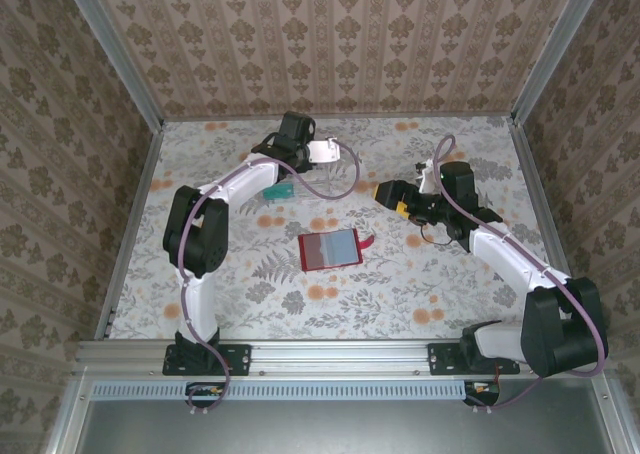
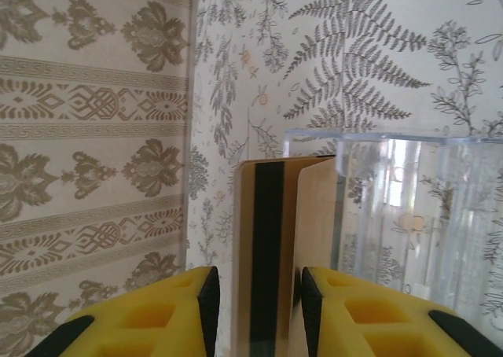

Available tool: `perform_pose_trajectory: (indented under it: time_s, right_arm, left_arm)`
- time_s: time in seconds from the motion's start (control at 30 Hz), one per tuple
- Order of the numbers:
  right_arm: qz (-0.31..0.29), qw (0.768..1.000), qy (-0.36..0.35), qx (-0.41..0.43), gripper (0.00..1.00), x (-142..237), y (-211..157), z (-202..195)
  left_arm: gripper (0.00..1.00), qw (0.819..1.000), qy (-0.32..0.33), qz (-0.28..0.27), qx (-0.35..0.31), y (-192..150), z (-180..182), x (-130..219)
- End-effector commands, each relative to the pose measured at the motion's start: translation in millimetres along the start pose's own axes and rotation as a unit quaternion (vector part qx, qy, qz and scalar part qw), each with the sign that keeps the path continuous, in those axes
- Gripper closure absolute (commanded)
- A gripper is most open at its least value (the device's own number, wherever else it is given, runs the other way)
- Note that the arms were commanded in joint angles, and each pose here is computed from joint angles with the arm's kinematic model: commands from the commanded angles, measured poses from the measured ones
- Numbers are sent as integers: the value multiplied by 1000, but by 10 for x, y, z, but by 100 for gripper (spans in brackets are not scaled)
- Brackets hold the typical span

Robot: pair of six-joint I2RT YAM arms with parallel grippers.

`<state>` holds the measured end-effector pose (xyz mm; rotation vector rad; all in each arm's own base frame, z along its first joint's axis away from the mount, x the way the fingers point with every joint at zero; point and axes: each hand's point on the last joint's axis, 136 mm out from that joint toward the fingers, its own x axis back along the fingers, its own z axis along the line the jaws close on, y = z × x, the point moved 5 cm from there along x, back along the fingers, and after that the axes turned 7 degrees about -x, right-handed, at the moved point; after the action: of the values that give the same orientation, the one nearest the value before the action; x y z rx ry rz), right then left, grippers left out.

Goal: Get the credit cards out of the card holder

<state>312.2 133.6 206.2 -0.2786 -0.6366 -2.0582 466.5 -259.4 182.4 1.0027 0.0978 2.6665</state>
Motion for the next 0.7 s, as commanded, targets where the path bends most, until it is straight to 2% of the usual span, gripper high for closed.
perform_pose_trajectory:
  time_s: [0.0,0.23,0.5,0.67]
  right_arm:
    - [-6,1000,14,1,0,5,71,62]
    - [-5,1000,17,-3,0,12,53,67]
    - [-6,1000,16,-4,0,40,25,63]
    - [-8,1000,16,-4,0,54,15,62]
  left_arm:
    - [62,1000,19,21,3,-99,33,-85]
    - [60,998,39,47,11,-186,99,-162]
    - [52,998,50,34,33,-133,175,-104]
    - [51,997,52,22,46,-78,225,31]
